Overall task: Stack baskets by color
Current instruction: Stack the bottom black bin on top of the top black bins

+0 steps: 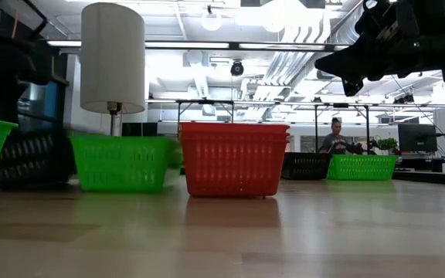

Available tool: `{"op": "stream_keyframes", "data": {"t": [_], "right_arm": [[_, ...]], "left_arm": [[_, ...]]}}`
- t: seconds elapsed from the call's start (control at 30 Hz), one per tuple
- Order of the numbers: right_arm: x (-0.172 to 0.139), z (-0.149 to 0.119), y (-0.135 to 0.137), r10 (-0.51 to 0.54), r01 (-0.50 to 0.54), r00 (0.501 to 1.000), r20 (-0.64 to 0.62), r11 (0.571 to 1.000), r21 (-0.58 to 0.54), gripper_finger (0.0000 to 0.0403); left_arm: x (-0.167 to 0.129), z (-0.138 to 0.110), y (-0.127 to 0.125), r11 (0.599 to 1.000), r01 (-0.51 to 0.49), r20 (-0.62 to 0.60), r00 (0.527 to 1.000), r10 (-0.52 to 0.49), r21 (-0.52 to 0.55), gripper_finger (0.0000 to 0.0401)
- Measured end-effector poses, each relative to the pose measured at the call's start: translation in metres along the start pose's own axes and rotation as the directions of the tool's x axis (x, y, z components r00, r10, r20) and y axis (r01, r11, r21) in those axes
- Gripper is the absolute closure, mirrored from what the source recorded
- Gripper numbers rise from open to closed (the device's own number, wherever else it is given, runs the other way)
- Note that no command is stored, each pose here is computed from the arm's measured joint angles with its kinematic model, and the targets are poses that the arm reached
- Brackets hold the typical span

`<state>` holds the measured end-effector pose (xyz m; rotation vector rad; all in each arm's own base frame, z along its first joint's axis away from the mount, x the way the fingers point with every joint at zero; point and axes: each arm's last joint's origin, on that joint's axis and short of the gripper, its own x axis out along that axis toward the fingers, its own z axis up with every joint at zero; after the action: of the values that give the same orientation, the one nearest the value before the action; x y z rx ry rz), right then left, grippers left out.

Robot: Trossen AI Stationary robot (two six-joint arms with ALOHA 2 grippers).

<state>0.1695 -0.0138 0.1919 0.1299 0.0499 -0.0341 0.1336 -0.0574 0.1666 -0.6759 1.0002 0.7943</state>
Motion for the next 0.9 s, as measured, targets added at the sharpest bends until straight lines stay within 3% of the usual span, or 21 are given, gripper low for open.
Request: {"op": "stream_keyframes", "data": {"t": [0.5, 0.7, 0.9], "right_arm": [[0.0, 0.0, 0.0, -0.001, 0.001, 1.0, 0.0, 1.0, 0.004, 0.0403], [0.0, 0.0, 0.0, -0.001, 0.001, 1.0, 0.0, 1.0, 0.004, 0.0403], [0.0, 0.0, 0.0, -0.001, 0.001, 1.0, 0.0, 1.0, 0.004, 0.0403]], "left_arm": [[0.012, 0.005, 0.01, 0.999, -0.049, 0.008, 0.999, 0.049, -0.014, 0.0189], [0.016, 0.005, 0.013, 0.998, -0.056, 0.008, 0.998, 0.057, -0.024, 0.0244], [0.015, 0.008, 0.01, 0.997, -0.041, 0.027, 0.999, 0.039, 0.064, 0.0337]]}}
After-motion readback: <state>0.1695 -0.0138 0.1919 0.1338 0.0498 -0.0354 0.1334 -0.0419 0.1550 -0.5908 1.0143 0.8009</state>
